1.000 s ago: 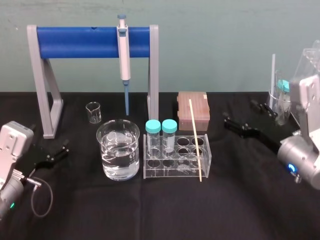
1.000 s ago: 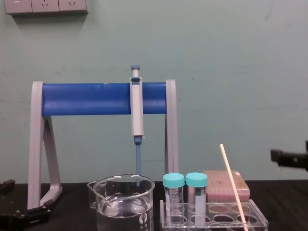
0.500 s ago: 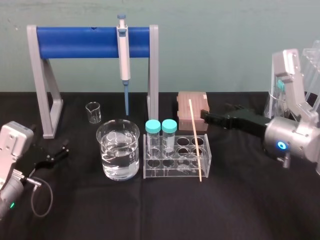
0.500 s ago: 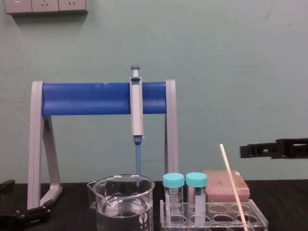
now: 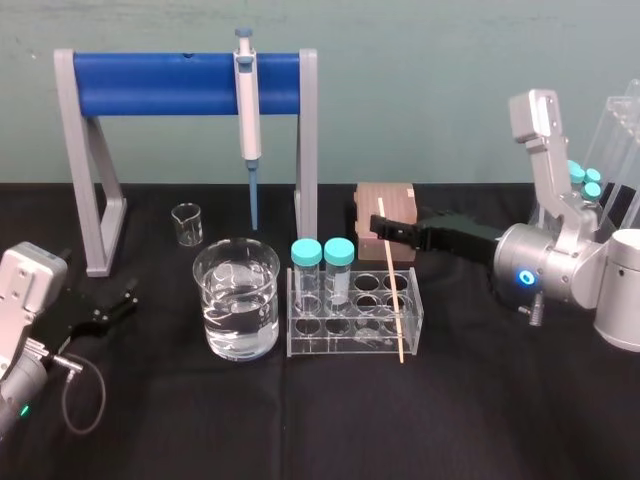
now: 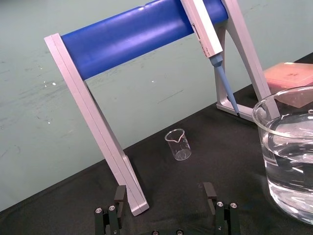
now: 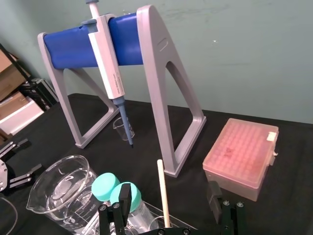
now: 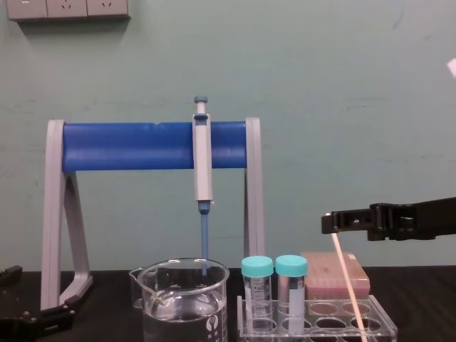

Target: Hold the thermometer with one hand and immerse one end into the beaker, then reinsert it into the test tube rack.

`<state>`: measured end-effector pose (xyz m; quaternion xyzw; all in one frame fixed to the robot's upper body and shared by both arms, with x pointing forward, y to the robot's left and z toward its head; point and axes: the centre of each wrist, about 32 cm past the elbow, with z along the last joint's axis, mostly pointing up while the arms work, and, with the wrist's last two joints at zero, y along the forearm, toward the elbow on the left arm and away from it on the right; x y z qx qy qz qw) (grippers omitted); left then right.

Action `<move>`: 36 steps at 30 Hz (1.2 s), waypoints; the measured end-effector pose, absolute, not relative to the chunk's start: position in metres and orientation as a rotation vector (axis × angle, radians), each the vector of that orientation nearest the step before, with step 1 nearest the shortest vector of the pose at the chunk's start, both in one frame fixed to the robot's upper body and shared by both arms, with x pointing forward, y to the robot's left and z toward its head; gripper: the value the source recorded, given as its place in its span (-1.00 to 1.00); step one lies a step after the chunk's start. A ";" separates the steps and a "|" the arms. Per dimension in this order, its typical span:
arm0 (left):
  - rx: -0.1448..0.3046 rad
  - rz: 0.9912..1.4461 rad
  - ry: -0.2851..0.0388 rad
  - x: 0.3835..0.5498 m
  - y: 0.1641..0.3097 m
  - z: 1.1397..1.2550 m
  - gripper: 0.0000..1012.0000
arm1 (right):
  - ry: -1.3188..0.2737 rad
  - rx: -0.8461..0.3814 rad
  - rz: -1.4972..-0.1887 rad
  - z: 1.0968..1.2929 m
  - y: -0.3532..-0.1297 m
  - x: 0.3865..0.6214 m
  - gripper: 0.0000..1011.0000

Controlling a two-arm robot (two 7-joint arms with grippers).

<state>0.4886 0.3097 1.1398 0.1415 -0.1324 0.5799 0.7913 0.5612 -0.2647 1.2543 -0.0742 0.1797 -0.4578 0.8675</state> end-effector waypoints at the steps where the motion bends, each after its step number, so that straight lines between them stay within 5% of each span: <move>1: 0.304 1.248 -0.285 0.489 0.310 1.140 0.98 | 0.376 -0.156 -0.957 1.254 -0.264 0.562 0.98; 36: 0.305 1.248 -0.285 0.489 0.310 1.140 0.98 | 0.364 -0.164 -0.955 1.247 -0.249 0.571 0.98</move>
